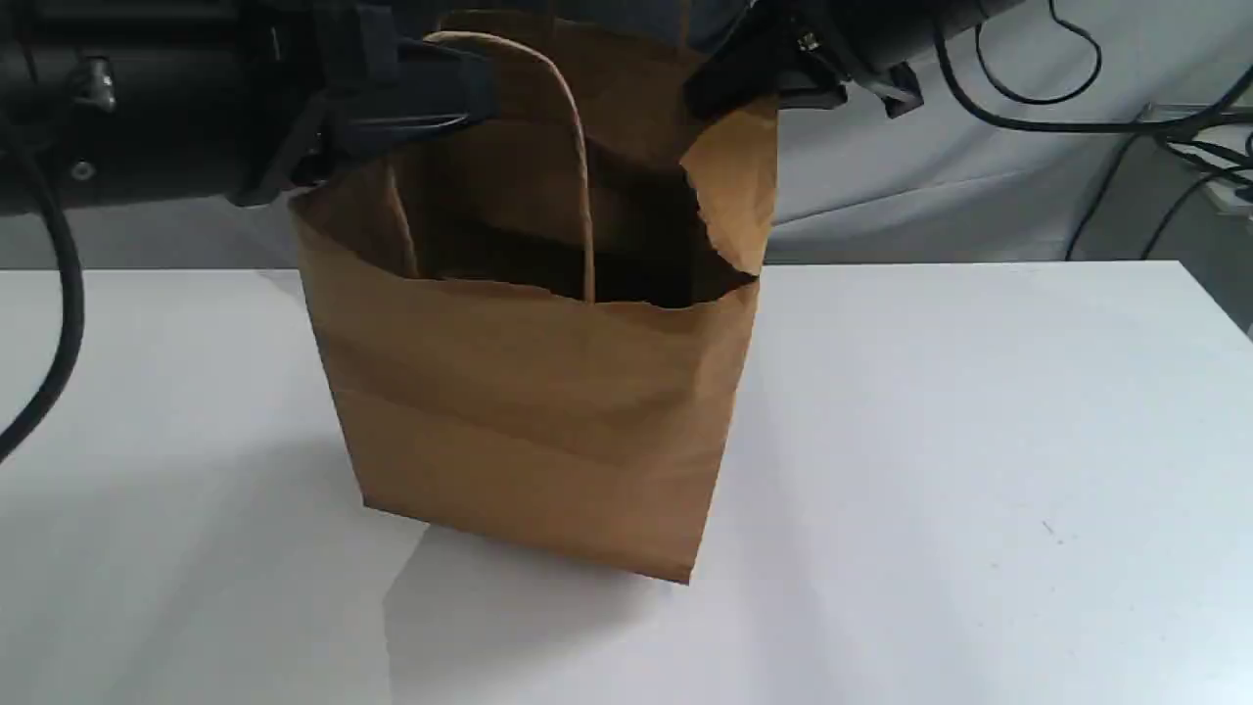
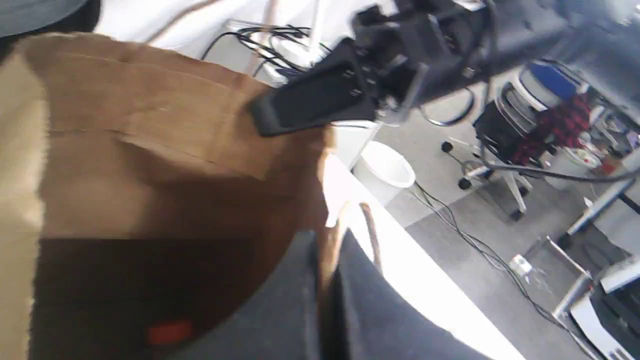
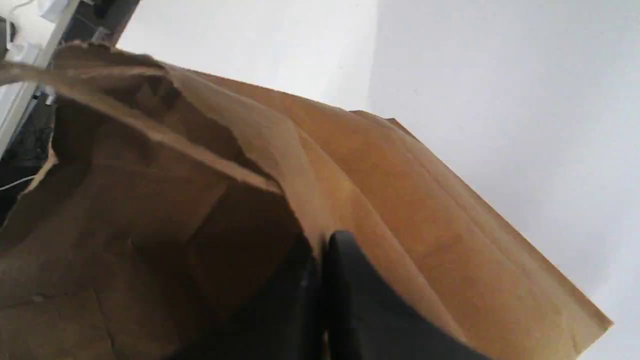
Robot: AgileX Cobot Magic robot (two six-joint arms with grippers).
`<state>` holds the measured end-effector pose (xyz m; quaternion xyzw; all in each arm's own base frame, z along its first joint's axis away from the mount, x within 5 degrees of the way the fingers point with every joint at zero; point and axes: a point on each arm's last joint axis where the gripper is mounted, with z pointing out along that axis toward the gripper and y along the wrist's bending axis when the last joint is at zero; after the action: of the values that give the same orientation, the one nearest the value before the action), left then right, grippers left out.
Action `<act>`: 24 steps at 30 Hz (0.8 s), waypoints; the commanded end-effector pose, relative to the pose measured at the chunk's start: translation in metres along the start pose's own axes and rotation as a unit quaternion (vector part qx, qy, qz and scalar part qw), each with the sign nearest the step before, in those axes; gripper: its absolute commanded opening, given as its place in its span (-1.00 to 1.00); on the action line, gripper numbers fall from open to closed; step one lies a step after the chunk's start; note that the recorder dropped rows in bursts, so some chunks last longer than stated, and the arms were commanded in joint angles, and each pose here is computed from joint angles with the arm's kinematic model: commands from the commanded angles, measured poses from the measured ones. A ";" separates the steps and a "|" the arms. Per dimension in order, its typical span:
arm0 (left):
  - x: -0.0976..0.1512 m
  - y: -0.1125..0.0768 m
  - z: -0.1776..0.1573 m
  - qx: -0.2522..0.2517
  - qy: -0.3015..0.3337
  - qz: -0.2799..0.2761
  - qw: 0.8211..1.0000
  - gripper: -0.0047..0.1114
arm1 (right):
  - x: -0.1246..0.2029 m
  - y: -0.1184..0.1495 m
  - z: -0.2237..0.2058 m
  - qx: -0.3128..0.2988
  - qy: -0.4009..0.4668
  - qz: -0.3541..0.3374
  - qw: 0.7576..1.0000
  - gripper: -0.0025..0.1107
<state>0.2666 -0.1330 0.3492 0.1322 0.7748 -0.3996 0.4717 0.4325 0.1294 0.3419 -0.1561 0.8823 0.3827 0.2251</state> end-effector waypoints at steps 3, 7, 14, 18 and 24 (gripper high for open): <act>0.004 0.015 0.005 0.007 0.014 -0.042 0.999 -0.92 | -0.001 0.005 -0.006 0.007 -0.006 -0.002 1.000 -0.96; 0.007 0.020 0.011 0.013 0.019 -0.062 0.998 -0.92 | -0.001 0.000 -0.001 0.008 -0.001 0.013 1.000 -0.96; 0.009 0.027 0.014 -0.007 0.017 -0.066 0.998 -0.92 | 0.003 -0.020 0.019 0.014 0.021 0.033 0.999 -0.96; 0.008 0.030 0.014 -0.021 0.011 -0.063 0.998 -0.92 | 0.004 -0.026 0.025 0.014 0.027 0.040 0.999 -0.96; 0.011 0.035 0.019 -0.027 0.017 -0.069 0.997 -0.87 | 0.005 -0.028 0.026 0.015 0.029 0.041 0.999 -0.96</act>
<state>0.2907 -0.1269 0.3238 0.0817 0.7959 -0.4088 0.4390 0.4484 0.1295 0.3042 -0.1294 0.9017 0.3694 0.1836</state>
